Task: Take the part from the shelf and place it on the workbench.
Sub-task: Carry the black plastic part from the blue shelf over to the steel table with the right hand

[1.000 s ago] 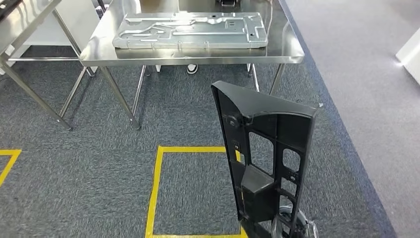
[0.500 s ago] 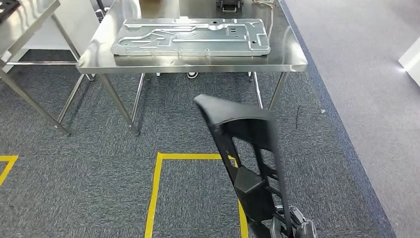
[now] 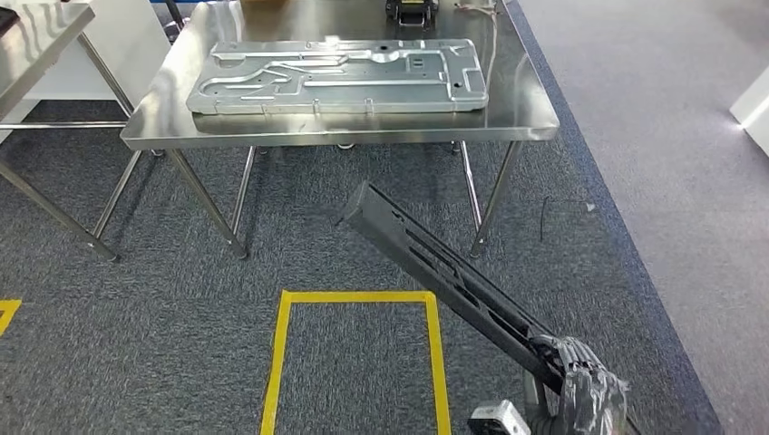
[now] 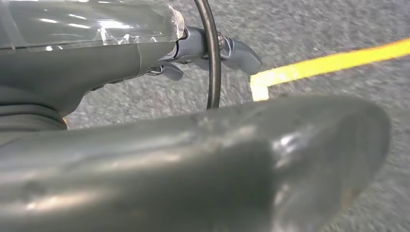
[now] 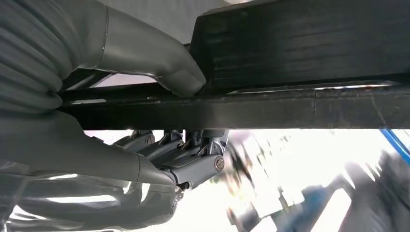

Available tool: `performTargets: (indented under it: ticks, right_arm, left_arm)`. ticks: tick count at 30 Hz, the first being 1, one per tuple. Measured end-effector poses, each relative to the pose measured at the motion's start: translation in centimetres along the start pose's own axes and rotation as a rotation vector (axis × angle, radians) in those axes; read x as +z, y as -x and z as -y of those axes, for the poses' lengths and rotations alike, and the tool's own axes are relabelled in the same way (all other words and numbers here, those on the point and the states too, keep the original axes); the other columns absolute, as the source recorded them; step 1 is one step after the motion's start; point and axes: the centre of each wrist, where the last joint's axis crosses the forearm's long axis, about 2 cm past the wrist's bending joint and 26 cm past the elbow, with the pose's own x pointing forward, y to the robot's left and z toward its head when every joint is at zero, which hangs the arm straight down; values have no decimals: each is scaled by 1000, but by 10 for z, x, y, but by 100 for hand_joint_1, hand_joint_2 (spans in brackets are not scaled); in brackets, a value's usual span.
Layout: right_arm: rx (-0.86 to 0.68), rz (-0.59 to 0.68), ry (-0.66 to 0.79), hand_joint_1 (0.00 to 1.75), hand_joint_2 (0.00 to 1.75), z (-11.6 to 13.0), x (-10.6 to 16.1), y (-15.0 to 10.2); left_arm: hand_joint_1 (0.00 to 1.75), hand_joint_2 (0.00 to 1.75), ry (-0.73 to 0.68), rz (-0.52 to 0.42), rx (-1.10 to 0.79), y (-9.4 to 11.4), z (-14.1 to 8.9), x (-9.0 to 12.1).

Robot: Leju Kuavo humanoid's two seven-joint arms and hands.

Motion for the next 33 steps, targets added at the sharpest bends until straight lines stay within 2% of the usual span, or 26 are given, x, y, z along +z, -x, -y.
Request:
performTargets:
  ticks: [5, 8, 12, 17, 24, 30, 33]
  right_arm:
    - [178, 183, 125, 175, 175, -8, -19, -5]
    - [244, 322, 129, 175, 175, -14, -27, 0]
    - [338, 545, 105, 175, 175, -19, -38, 18]
    - [382, 532, 71, 175, 175, -24, -49, 30]
    - [397, 456, 46, 175, 175, -39, -80, 29]
    - [409, 520, 26, 175, 175, -49, -94, 24]
    - [427, 509, 32, 175, 175, -51, -102, 22]
  left_arm:
    - [0, 0, 7, 8, -12, -4, 2, -3]
    - [0, 0, 14, 11, -17, -5, 2, -5]
    - [0, 0, 33, 12, -21, -6, 3, -6]
    - [0, 0, 39, 17, -27, -9, -1, -9]
    - [0, 0, 55, 28, -45, -16, -2, -13]
    - [0, 0, 54, 21, -51, -12, -6, -13]
    - [0, 0, 56, 21, -54, -12, -7, -13]
